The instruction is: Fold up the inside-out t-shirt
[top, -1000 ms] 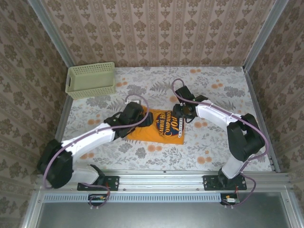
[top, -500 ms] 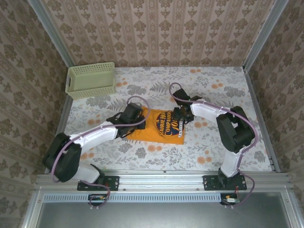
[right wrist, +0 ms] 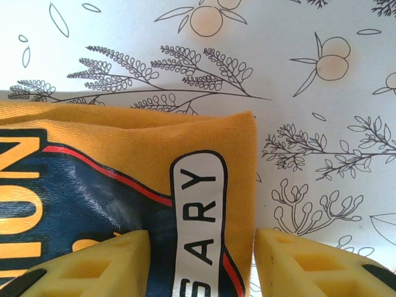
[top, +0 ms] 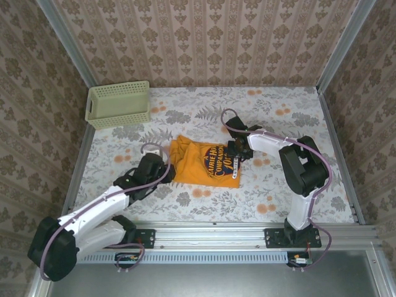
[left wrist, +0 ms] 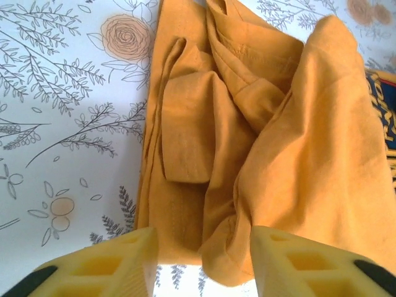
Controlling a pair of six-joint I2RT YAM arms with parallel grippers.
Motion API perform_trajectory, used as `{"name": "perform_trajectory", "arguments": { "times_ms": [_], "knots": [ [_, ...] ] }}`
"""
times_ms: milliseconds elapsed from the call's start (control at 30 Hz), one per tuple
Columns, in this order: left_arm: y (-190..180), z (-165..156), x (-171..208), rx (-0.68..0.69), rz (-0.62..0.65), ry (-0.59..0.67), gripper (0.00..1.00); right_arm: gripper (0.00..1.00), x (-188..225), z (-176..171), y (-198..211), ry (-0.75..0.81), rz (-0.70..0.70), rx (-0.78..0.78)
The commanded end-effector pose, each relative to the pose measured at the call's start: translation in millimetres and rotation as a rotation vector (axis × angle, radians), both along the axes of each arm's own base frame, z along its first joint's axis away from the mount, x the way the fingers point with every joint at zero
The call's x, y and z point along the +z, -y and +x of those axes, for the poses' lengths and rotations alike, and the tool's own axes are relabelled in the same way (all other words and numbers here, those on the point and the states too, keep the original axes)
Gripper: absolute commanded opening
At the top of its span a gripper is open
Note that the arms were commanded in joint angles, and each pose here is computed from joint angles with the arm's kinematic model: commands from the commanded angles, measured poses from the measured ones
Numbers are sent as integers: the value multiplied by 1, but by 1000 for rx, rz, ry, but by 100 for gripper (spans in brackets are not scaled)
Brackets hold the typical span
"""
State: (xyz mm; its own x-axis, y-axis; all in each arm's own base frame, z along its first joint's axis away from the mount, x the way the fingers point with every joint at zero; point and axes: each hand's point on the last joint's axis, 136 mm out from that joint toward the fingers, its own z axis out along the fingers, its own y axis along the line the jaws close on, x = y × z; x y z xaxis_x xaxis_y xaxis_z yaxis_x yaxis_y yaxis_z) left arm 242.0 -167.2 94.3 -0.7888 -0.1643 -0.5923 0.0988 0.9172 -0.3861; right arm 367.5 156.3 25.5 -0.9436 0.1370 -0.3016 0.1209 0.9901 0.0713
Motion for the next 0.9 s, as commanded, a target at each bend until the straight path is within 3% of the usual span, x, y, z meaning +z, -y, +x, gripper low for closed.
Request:
{"name": "perform_trajectory", "arguments": {
  "times_ms": [0, 100, 267, 433, 600, 867],
  "knots": [
    [32, 17, 22, -138, -51, 39, 52, 49, 3, 0, 9, 11, -34, -26],
    [44, 28, 16, -181, -42, 24, 56, 49, 3, -1, 9, 10, -37, -26],
    [63, 33, 8, -238, -85, -9, 53, 49, 1, -1, 10, 6, -42, -24],
    [53, 38, -7, -193, -19, -46, 34, 49, 0, -1, 11, 5, -48, -28],
    [41, 32, -6, -151, 4, -36, 3, 49, -1, 2, 13, 9, -58, -35],
    [-6, -19, -8, -4, -23, 25, 0, 48, -9, -1, 23, -37, -97, -71]
  ]
}}
